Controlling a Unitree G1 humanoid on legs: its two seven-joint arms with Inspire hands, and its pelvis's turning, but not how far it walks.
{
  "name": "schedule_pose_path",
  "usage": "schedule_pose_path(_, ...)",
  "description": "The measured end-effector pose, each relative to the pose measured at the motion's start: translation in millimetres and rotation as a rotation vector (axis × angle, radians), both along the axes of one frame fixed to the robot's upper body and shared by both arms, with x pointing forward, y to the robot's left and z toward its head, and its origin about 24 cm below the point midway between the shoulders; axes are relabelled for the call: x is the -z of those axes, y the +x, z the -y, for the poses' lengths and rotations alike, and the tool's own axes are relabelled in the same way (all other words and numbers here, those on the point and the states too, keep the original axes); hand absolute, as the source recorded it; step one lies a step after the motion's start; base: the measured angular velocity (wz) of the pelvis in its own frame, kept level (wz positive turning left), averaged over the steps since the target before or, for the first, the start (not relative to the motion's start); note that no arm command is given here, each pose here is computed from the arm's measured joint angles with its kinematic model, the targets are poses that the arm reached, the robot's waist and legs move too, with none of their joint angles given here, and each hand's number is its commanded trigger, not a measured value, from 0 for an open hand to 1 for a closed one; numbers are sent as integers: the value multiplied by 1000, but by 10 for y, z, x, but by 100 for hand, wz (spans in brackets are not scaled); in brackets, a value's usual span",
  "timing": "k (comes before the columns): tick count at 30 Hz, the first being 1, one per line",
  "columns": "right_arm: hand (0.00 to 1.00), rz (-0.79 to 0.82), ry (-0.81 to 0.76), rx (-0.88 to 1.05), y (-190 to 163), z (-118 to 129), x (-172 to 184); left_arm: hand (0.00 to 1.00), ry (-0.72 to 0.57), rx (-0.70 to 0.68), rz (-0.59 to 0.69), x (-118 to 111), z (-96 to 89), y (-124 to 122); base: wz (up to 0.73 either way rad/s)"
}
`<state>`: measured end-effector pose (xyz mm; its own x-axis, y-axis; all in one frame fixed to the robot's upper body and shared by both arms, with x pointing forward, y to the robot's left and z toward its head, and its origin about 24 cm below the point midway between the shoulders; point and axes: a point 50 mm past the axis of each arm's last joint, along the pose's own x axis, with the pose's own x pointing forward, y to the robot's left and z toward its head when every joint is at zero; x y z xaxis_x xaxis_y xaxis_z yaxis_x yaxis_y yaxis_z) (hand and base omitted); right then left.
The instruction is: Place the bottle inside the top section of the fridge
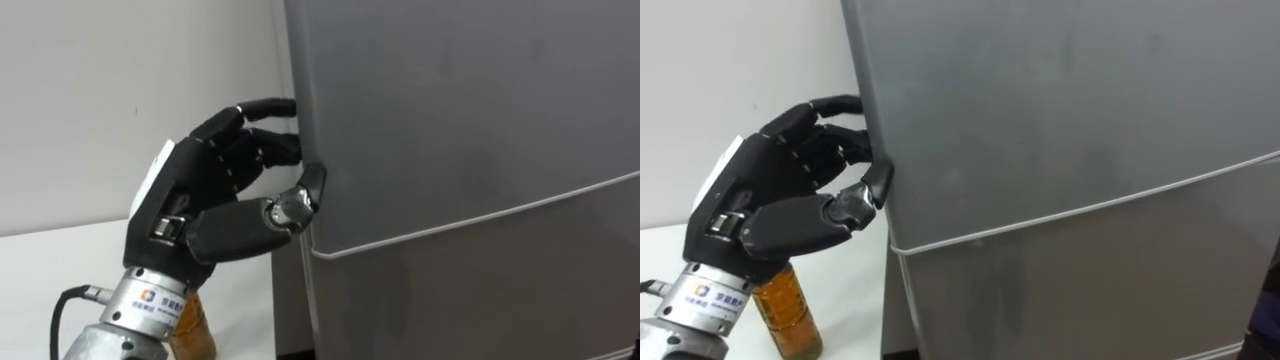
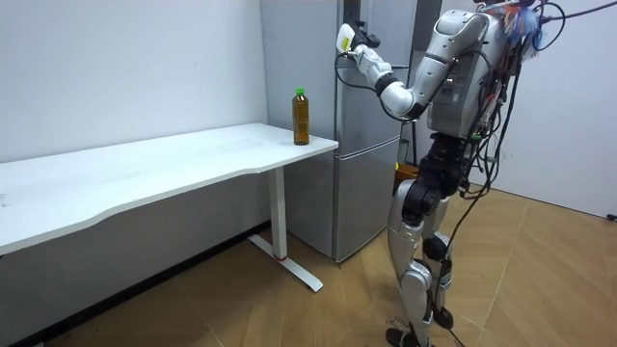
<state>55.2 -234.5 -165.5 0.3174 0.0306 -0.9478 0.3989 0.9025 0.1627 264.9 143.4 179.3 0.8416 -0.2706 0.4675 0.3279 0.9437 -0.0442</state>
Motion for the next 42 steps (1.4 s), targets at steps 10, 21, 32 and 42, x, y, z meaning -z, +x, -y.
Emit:
schedule_pose_path(10, 0, 0, 1, -3, 0, 0, 0, 0, 3, 4, 0, 1, 2, 0, 0)
schedule_pose_path(21, 0, -4, 9, 12, -6, -6, 3, 0, 8, 12, -2, 5, 16, -2, 2)
schedule_pose_path(32, 0, -2, -2, -4, 11, -4, 4, 0, 15, 74, 17, -11, 156, -24, 1)
schedule_pose_path(42, 0, 25, -6, -9, 74, -8, -5, 0, 50, 307, 84, -55, 469, -165, -4)
